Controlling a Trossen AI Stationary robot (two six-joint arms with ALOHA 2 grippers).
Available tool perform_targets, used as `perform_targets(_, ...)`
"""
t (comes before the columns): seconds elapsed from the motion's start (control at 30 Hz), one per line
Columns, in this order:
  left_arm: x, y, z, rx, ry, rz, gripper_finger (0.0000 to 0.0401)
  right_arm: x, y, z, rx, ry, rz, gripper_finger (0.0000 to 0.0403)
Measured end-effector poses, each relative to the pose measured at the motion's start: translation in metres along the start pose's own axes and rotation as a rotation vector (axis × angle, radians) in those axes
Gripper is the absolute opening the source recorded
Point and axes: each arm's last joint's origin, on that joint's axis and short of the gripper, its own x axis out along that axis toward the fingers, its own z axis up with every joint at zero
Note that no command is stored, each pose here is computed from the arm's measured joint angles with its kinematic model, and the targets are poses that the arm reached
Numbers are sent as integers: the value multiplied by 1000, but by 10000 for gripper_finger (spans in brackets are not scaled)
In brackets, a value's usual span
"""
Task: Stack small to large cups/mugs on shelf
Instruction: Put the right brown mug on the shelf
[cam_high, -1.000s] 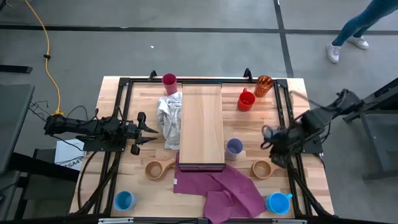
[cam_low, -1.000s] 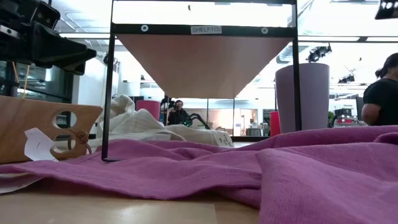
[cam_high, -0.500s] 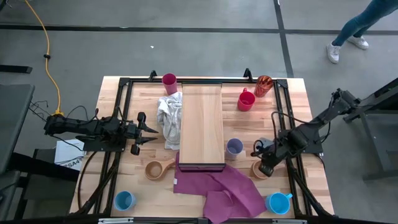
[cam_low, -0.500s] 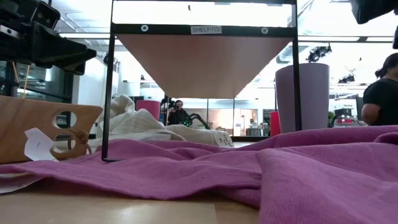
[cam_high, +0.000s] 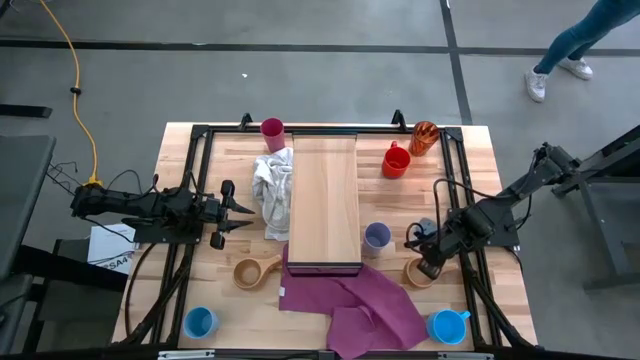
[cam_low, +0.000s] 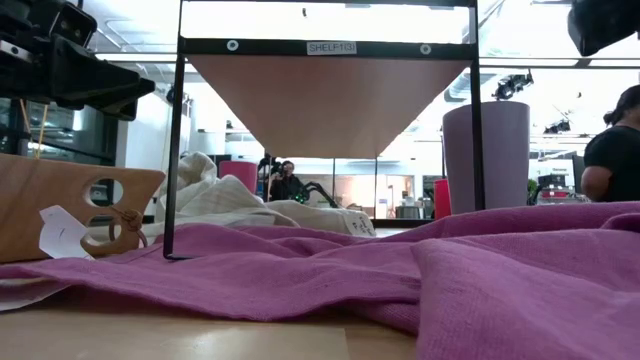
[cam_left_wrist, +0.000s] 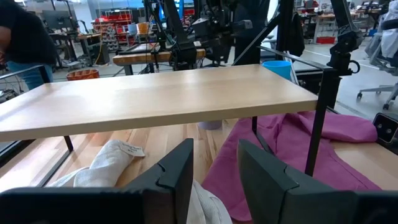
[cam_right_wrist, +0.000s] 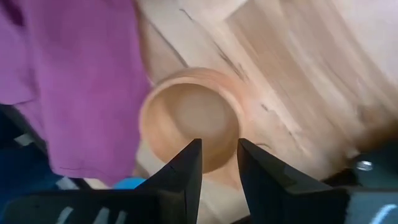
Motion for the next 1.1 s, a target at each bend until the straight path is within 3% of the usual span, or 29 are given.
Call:
perform_targets(0.3,0,0,0,0,0,0,111,0,-2,-2,-17,-46,-37,94)
perform_targets(0.57,0,0,0,0,0,0,111,0,-1,-10,-202,-5,-42,94)
perform_targets(0.8,0,0,0,0,0,0,111,1,4,-18,-502,23,-9,94)
perform_targets(1.1,0,0,0,0,0,0,111,3,10,-17,-667,2,22,94)
